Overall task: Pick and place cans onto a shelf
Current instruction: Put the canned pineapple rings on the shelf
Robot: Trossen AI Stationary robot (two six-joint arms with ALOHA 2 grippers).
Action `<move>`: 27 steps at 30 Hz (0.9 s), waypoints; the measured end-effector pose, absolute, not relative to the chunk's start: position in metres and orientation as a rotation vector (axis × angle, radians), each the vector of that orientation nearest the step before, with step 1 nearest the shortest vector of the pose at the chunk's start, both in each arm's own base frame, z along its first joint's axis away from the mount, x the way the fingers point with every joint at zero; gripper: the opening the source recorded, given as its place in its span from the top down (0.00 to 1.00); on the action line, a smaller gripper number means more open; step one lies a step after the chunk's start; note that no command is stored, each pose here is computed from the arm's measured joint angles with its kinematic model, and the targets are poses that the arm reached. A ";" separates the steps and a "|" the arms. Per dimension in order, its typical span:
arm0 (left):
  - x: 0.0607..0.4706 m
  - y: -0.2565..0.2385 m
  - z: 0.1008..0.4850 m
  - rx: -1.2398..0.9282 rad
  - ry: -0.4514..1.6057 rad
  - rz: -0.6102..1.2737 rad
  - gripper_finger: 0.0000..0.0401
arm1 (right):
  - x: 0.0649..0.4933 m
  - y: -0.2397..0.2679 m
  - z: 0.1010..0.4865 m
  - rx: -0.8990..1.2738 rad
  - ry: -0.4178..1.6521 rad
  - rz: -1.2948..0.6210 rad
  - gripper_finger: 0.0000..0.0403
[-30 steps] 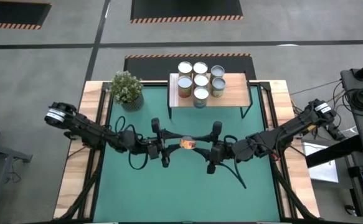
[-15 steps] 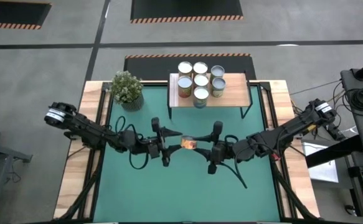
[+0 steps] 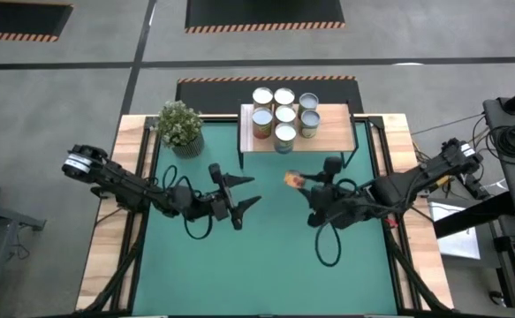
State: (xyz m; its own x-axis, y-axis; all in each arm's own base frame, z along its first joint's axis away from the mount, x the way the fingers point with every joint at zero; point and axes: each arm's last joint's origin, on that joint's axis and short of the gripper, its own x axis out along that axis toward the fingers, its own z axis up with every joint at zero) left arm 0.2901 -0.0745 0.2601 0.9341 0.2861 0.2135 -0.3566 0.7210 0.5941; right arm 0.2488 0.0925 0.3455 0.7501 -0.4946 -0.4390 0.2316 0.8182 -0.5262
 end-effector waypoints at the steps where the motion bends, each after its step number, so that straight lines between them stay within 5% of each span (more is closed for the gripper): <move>1: 0.290 -0.074 0.260 0.677 -0.104 0.365 0.38 | 0.245 0.091 0.347 -0.448 0.631 -0.428 0.64; 12: 0.289 -0.072 0.260 0.671 -0.070 0.434 0.38 | 0.200 0.054 0.328 -0.468 0.850 -0.826 0.64; 27: 0.276 -0.068 0.284 0.791 -0.120 0.489 0.38 | 0.205 0.003 0.286 -0.466 1.030 -1.036 0.63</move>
